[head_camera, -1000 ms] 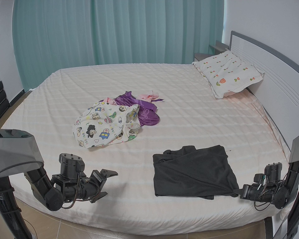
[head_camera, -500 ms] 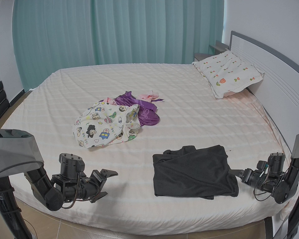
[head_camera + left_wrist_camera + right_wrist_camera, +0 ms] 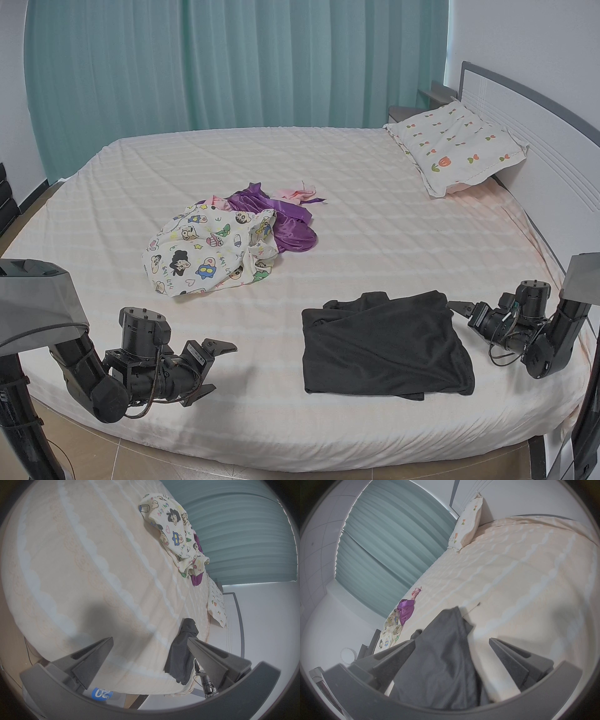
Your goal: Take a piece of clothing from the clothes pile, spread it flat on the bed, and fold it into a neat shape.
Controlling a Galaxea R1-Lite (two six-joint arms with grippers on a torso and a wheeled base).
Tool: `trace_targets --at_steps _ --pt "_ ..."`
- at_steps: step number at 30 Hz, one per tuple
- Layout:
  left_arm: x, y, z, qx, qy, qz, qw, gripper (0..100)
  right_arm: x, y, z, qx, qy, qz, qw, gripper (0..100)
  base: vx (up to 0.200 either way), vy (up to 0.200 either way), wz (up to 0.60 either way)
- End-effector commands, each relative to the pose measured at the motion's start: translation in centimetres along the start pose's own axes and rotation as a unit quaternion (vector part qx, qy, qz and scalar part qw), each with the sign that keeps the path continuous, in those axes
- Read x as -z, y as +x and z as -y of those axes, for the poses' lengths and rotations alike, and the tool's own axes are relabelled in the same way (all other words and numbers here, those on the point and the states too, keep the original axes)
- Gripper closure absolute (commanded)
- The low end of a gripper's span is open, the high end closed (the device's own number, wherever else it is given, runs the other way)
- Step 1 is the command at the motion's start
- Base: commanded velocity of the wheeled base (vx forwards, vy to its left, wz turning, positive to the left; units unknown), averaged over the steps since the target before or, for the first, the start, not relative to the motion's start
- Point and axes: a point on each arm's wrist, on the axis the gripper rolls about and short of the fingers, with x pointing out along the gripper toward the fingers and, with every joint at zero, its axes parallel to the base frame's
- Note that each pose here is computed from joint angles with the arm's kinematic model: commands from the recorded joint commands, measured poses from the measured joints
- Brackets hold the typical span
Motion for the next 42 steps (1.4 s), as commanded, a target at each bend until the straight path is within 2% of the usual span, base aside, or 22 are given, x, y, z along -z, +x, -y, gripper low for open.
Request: trace_targets --at_steps 1,6,10,16,22,23,31,42 --pt "0.0 0.0 0.0 0.000 -0.001 0.000 1.0000 0 0.1 4.7 0.7 -0.005 0.000 -0.014 0.9999 0 0.000 -0.200 0.00" --pt "0.0 -0.1 0.0 0.003 -0.001 0.002 1.0000 0 -0.6 6.0 0.5 -0.008 0.005 -0.016 0.9998 0 0.000 -0.080 0.00" --pt "0.0 -0.1 -0.1 0.006 0.000 0.003 1.0000 0 0.6 7.3 -0.9 -0.029 0.024 -0.032 0.9988 0 0.000 0.000 0.00" --pt "-0.1 -0.1 0.1 0.008 -0.013 0.006 0.9999 0 2.1 8.1 -3.2 -0.058 0.013 -0.049 0.9970 0 0.000 0.000 0.00" --pt "-0.1 0.0 0.0 0.006 -0.013 0.014 0.9998 0 3.0 9.2 -3.4 -0.063 0.010 -0.055 0.9965 0 0.000 0.000 0.00" --pt "-0.1 0.0 0.0 0.006 -0.013 0.014 0.9998 0 2.8 9.2 -3.5 -0.065 0.010 -0.053 0.9964 100 0.000 0.000 0.00" --pt "-0.1 0.0 0.0 0.006 -0.013 0.014 0.9998 0 1.0 9.4 -3.4 -0.077 0.055 -0.017 0.9953 100 0.000 0.000 0.00" --pt "-0.1 0.0 0.0 0.006 -0.013 0.014 0.9998 0 0.2 9.6 -2.8 -0.076 0.078 -0.005 0.9941 100 0.000 0.000 0.00"
